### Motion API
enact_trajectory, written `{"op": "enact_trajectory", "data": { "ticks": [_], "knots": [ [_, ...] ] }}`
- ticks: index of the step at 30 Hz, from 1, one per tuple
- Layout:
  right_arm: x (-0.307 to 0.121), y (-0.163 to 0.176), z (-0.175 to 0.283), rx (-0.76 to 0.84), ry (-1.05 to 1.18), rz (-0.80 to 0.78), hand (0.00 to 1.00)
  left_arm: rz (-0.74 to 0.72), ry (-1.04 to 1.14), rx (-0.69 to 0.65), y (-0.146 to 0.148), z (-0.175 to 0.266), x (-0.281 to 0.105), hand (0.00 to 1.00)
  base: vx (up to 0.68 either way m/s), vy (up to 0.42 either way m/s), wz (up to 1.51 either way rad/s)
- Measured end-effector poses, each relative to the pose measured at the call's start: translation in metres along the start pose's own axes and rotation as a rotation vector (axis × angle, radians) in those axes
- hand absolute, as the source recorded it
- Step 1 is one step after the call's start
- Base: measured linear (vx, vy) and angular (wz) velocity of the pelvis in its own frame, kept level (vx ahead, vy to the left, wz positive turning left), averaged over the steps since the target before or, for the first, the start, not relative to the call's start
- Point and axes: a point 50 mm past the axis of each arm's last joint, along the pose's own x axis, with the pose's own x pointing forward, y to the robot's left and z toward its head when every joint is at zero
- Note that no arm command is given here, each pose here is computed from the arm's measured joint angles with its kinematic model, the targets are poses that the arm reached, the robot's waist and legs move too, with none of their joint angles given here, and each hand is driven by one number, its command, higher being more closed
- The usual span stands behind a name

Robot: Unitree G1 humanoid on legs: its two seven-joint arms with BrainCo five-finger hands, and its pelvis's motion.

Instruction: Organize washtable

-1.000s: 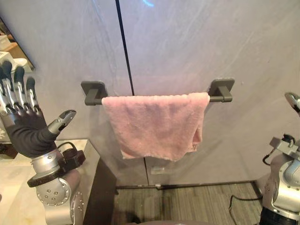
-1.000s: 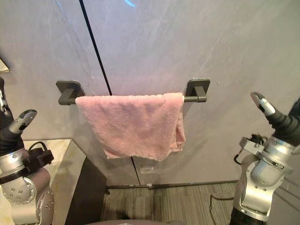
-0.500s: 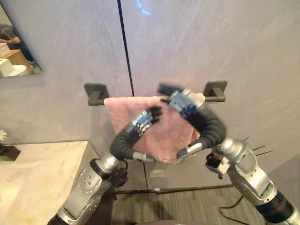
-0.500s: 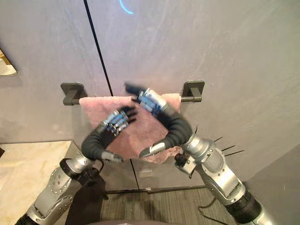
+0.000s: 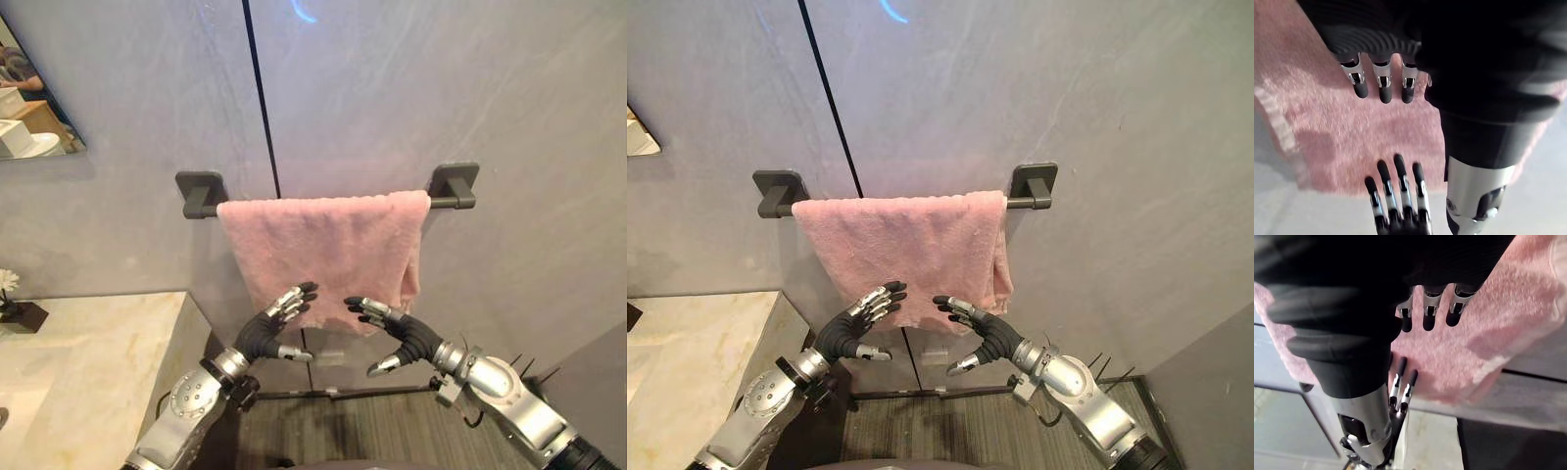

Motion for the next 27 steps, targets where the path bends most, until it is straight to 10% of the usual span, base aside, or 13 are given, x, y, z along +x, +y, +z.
{"op": "enact_trajectory", "data": {
  "ticks": [27],
  "knots": [
    [-0.053,-0.037,-0.033,0.032,0.118,-0.777,0.0,0.653,0.059,0.164,0.05,-0.016,-0.019,0.0,0.0,-0.002,0.03]
  ]
}}
